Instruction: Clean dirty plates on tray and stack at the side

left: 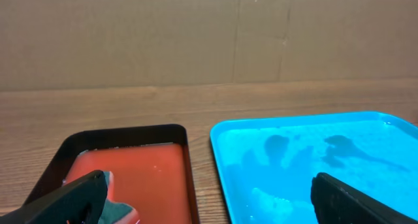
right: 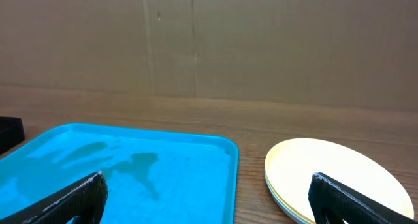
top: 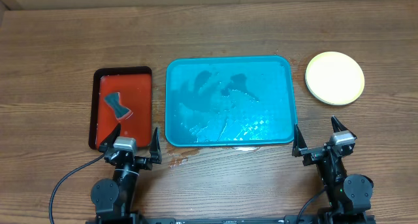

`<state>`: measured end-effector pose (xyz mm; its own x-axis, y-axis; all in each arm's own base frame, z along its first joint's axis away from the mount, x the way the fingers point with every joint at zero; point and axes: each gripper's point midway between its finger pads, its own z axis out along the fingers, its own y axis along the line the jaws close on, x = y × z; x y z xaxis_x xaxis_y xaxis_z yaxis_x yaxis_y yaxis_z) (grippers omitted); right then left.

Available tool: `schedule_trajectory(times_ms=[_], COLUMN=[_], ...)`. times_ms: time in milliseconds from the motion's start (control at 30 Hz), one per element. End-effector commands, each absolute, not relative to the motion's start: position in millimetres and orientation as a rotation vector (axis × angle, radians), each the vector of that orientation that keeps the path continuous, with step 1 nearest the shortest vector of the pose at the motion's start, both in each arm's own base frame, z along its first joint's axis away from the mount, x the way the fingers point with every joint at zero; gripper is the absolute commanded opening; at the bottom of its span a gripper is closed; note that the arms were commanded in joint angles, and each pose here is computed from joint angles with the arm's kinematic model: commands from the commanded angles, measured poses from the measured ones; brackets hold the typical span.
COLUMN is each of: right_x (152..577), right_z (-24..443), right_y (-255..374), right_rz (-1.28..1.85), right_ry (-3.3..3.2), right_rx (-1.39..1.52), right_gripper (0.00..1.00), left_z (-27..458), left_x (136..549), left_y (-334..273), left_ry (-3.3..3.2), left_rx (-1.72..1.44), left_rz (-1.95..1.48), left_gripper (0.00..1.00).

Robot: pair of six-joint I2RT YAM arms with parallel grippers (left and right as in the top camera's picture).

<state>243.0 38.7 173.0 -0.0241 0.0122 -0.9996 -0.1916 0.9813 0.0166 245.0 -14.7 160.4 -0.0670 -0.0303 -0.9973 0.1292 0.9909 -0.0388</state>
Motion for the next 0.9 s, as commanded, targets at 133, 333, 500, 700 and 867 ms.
schedule_trajectory(times_ms=[133,333,500,700,867], right_x=[243.7,243.7,243.7,243.7,243.7], right_z=[171.4,171.4,171.4,171.4,171.4], right_y=[35.4,35.4,35.4,35.4,35.4], right_rz=[0.153,0.153,0.153,0.154,0.153], right_ry=[1.585,1.585,1.585,1.585,1.585], right_rx=[-0.124,-0.124,-0.124,-0.124,-0.124], right_gripper=[1.0,1.0,1.0,1.0,1.0], left_z=[159.9,159.9,160.0,160.0,160.5], left_x=[245.1,245.1,245.1,245.4,245.4], left_y=[-10.4,-10.2,-10.2,-7.5,-7.6], left_ry=[1.631,1.63,1.631,1.632,1.629], left_rx=[0.056,0.068,0.036,0.022,0.022], left_rz=[-0.105,-0.092,-0.122,-0.112,-0.112], left_gripper=[1.0,1.0,1.0,1.0,1.0])
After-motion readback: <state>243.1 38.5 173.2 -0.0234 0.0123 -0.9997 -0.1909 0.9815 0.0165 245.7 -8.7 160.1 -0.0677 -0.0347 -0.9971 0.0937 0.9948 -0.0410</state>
